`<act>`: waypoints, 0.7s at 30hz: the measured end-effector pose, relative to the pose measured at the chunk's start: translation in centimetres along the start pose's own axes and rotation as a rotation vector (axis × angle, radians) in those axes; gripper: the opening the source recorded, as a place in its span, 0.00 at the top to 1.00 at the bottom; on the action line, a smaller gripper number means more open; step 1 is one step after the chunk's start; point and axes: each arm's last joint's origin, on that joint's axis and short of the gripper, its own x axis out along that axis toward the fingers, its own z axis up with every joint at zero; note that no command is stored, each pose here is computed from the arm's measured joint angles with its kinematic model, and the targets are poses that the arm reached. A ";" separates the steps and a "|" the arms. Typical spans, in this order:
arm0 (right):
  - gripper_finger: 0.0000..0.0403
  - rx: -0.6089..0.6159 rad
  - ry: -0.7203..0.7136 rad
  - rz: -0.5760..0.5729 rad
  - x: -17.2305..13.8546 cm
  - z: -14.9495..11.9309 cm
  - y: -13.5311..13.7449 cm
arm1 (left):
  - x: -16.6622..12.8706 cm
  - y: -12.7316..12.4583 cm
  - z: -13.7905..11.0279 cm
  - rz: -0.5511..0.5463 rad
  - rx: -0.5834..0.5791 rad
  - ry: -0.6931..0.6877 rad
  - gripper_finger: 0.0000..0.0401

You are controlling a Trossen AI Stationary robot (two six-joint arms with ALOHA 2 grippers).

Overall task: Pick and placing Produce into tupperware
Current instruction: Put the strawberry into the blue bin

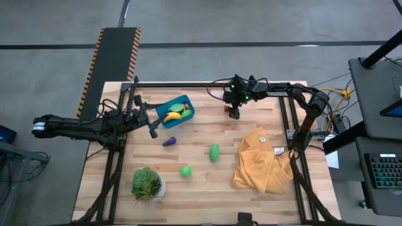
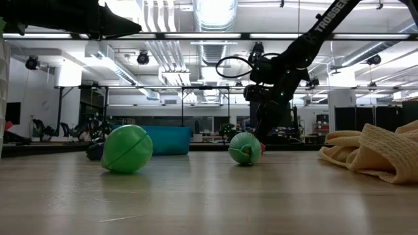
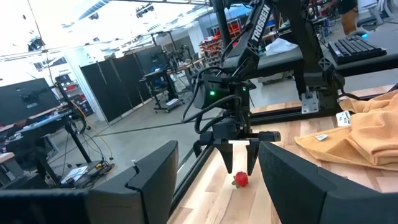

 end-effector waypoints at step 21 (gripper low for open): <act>0.28 0.009 0.021 -0.041 0.4 -0.4 0.4 | 0.0 0.0 0.0 0.000 0.000 0.001 0.48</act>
